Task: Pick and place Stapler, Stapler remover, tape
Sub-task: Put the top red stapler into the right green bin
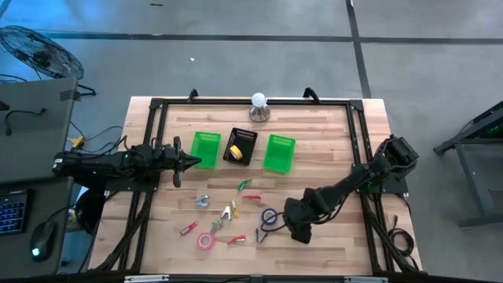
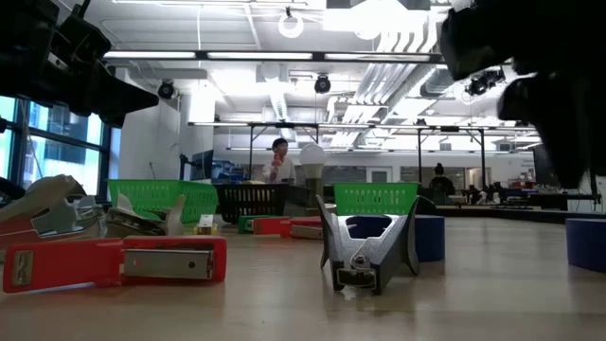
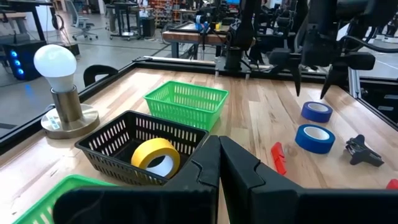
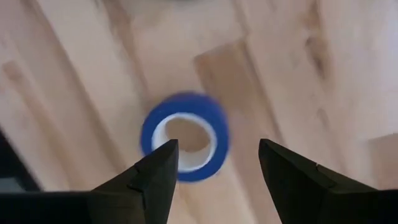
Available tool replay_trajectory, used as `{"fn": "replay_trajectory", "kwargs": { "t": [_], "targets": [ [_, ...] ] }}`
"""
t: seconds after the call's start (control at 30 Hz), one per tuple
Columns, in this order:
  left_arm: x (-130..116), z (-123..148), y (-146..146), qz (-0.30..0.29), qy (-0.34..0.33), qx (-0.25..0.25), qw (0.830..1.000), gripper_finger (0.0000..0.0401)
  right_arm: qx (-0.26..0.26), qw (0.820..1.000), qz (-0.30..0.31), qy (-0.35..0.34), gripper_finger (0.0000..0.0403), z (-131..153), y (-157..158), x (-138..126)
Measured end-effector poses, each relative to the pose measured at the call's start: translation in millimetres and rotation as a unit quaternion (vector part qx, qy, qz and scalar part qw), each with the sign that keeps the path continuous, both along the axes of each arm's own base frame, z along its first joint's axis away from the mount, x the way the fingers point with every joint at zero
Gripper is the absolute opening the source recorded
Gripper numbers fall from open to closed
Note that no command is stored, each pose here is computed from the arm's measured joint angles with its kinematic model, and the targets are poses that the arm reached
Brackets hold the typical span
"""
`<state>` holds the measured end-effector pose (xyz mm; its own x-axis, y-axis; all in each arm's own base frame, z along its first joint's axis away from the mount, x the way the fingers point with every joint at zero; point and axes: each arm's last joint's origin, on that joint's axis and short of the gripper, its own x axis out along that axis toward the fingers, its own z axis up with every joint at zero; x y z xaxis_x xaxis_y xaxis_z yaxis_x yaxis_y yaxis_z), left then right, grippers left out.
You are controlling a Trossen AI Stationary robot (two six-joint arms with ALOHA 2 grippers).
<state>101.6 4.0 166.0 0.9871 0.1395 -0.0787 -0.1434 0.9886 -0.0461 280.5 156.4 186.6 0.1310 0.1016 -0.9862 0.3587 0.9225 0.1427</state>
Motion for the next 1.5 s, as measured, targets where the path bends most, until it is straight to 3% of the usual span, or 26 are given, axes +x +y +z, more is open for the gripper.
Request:
{"fn": "replay_trajectory", "kwargs": {
  "t": [0.27,0.57,0.93,1.3,1.5],
  "targets": [
    [0,1,0,-0.001,-0.004,-0.002,1.000,0.0001,-0.048,0.991,0.072,-0.098,0.0215,3,-33,31],
    [0,0,0,-0.008,-0.004,-0.005,1.000,0.0001,-0.079,0.960,0.152,-0.223,0.0215,13,-76,67],
    [0,0,-1,-0.009,0.002,-0.005,1.000,0.0001,-0.092,0.952,0.210,-0.205,0.0215,-22,-88,97],
    [0,-1,-1,-0.011,0.004,-0.005,1.000,0.0001,-0.034,0.951,0.258,-0.166,0.0216,-44,-81,127],
    [0,-1,-2,-0.029,0.005,-0.009,1.000,0.0001,-0.037,0.947,0.270,-0.172,0.0195,-43,-82,131]
  ]
}}
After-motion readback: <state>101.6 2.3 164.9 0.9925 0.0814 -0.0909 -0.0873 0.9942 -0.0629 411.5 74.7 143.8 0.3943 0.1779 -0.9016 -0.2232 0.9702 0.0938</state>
